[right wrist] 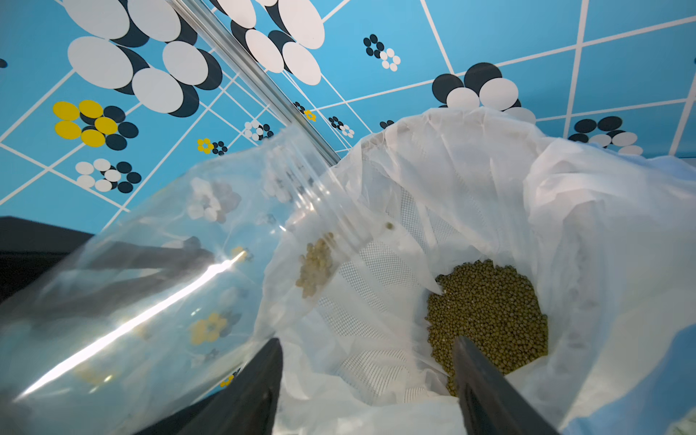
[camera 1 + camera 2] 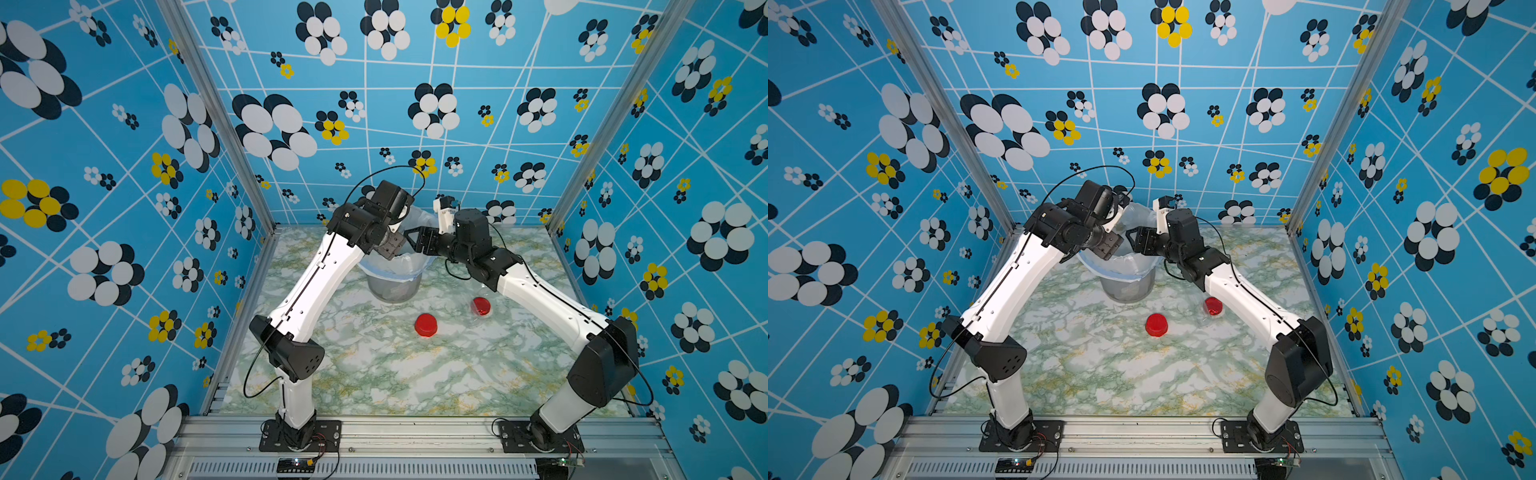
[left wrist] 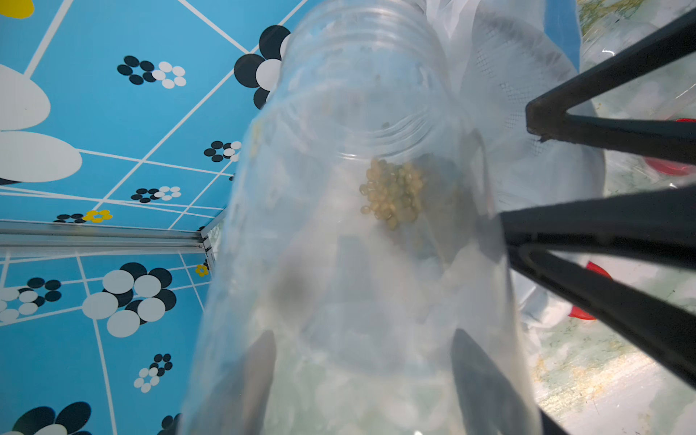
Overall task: Empty moldy mung beans from jars
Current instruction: Pour the moldy mung beans from the jar into the trash bin.
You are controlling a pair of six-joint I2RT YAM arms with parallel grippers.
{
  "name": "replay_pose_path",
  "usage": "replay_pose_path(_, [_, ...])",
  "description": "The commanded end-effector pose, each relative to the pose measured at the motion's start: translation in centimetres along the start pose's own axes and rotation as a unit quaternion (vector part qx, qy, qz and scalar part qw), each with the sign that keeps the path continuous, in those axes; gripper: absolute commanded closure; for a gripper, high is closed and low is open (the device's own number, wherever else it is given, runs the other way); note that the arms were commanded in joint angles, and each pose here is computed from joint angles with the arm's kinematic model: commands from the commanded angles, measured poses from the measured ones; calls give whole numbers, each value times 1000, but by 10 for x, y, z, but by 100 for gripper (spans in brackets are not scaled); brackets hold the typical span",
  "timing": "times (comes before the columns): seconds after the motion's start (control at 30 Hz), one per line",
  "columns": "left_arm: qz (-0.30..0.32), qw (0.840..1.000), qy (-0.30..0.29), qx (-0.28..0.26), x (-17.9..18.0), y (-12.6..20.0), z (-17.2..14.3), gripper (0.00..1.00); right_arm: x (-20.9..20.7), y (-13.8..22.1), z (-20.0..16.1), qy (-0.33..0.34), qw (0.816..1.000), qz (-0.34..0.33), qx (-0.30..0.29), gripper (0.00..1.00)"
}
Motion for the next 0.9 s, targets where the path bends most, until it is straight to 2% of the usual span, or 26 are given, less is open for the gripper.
replay_pose_path(0.0, [-42,999,-13,-13,-10,4,0,28,15,10,7,13,999,22,-20,26])
replay_pose_path(0.17, [-49,999,-13,-17,-11,3,1,29,13,6,5,9,1000,20,-15,26])
replay_pose_path(0.37, [-62,998,-18,5,-12,-1,-5,29,16,12,10,17,999,19,-28,26])
replay_pose_path(0.6, [-118,990,35,70,-6,-13,-22,28,17,9,15,20,999,13,-29,26])
replay_pose_path(0.77, [-109,989,34,96,-7,-27,-24,27,13,5,12,17,1000,5,-24,26])
replay_pose_path(0.87, [-81,989,20,124,-7,-31,-28,26,13,3,12,18,1000,1,-21,25])
Point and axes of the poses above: each gripper's point midway between its finger pads, its own y axis back along the fingers, its own x axis along the line the jaws close on, z = x × y, the point moved 7 cm from there along y, back along the fingers, and after that the axes turned 9 degrees about -y, right-handed, at the moved point
